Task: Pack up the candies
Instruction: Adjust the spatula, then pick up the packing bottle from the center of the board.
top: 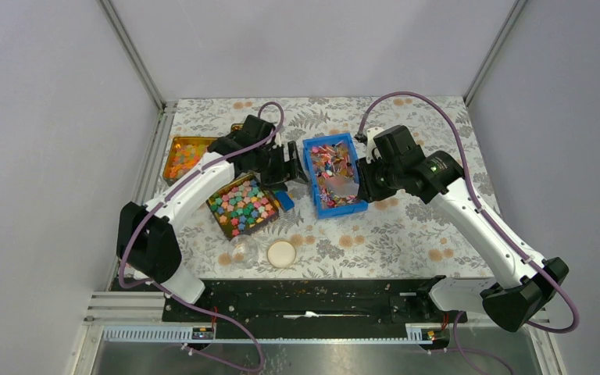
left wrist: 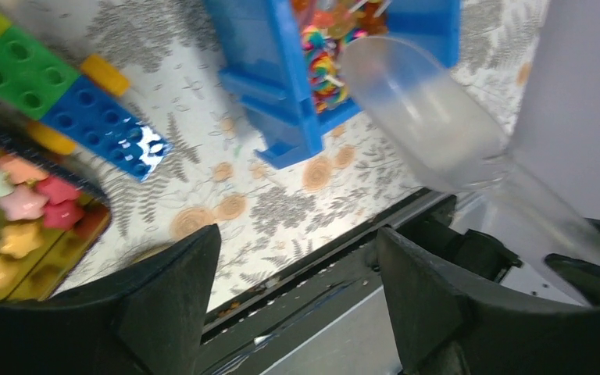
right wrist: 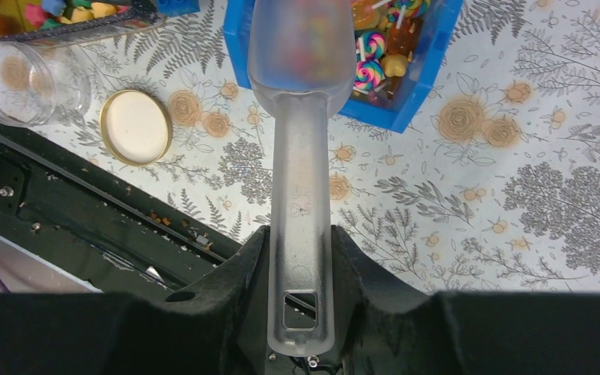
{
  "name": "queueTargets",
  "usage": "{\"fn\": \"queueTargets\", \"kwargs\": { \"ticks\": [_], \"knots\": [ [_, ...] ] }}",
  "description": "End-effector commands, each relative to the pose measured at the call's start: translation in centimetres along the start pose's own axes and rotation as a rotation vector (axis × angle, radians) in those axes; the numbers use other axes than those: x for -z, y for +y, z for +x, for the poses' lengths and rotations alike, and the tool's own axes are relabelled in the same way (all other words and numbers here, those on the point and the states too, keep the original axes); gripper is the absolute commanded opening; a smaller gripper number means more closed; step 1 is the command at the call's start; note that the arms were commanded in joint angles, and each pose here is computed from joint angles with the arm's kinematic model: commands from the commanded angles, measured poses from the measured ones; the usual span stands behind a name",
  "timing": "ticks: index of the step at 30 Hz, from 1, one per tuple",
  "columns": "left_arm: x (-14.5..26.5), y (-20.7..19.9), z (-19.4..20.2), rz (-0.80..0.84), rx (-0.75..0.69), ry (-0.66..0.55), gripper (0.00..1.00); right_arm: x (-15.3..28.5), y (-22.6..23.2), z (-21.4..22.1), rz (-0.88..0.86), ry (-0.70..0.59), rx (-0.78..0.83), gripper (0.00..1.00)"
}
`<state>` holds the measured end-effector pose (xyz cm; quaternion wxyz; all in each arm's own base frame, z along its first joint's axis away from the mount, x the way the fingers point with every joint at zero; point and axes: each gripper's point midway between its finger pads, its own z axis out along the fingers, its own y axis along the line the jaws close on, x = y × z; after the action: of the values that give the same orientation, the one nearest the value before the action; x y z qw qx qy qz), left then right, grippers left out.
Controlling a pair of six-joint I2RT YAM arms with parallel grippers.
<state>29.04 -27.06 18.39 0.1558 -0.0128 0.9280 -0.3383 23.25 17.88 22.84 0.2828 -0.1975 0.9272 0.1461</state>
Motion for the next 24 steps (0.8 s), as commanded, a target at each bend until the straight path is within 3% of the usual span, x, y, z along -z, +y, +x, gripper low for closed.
{"fn": "queueTargets", "kwargs": {
  "ticks": [1,7,14,16,24],
  "knots": [
    [2.4,2.6,-0.7,-0.135,-0.049,-0.025,0.72,0.7,-1.1,-0.5,0.049,-0.022,0.033,0.0],
    [6.4,8.7,2.0,-0.252,0.041,-0.021,0.6,0.2,-1.0,-0.7,0.048,-0.011,0.035,0.0],
    [10.9,14.4,6.6,-0.536,0.102,0.016,0.6,-0.3,-1.0,-1.0,0.053,0.001,0.035,0.0],
    [12.0,15.7,8.1,-0.605,0.124,0.042,0.55,-0.3,-1.0,-1.1,0.052,0.001,0.035,0.0],
    [10.3,17.8,12.6,-0.595,0.21,0.162,0.51,-0.7,-1.0,-1.3,0.056,0.008,0.033,0.0]
  ]
}}
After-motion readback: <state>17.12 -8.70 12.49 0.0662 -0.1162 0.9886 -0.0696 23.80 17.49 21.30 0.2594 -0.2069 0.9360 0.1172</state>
